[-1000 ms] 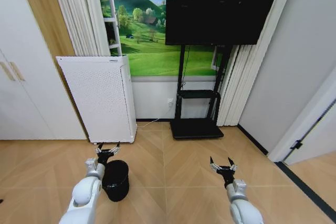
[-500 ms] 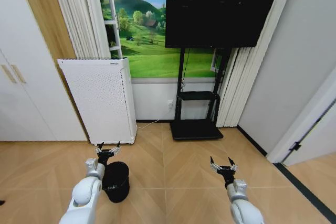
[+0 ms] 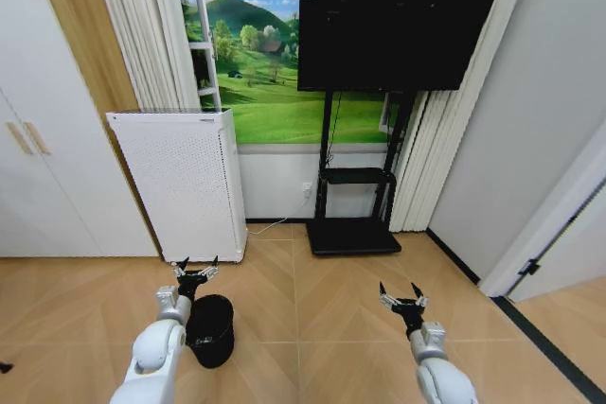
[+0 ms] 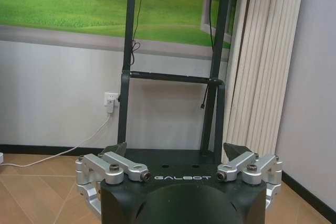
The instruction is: Pick up the trash bin and place the garbage on the floor into it.
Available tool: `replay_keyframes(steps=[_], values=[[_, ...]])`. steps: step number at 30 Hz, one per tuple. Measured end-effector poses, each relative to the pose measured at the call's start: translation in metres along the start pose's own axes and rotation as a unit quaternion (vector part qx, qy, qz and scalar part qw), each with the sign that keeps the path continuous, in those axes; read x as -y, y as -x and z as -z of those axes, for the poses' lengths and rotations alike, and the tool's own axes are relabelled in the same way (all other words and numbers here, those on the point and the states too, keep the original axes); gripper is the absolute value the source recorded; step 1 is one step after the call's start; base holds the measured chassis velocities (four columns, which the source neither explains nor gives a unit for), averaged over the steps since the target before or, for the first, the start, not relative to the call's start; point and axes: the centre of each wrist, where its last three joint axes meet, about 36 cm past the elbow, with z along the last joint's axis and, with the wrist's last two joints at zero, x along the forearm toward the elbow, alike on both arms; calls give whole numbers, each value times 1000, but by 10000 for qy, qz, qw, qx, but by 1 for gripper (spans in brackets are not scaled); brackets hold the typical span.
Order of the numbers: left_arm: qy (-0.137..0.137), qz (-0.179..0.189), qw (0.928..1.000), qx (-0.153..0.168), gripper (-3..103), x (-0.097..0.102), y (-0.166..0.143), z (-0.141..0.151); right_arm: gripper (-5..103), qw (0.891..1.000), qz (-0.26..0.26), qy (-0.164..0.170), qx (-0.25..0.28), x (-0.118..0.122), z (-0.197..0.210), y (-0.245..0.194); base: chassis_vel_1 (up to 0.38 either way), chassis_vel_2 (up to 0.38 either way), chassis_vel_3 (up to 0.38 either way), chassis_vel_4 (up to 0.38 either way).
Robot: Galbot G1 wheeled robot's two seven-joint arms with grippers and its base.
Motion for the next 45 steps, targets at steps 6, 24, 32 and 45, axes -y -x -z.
replay_keyframes(steps=[6,24,32,45], values=[[-6,24,10000,0,100,0,-1,0,100,10000,0,-10,23,1,2,-1,0,0,0,0],[46,46,10000,-1,100,-3,-2,0,100,10000,2,15,35,-3,2,-2,0,0,0,0],[55,41,10000,10,100,-3,-1,1,100,10000,-8,7,42,-1,3,-1,0,0,0,0],[31,163,9998,-89,100,5,-5,2,100,10000,4,25,-44,0,6,-1,0,0,0,0]])
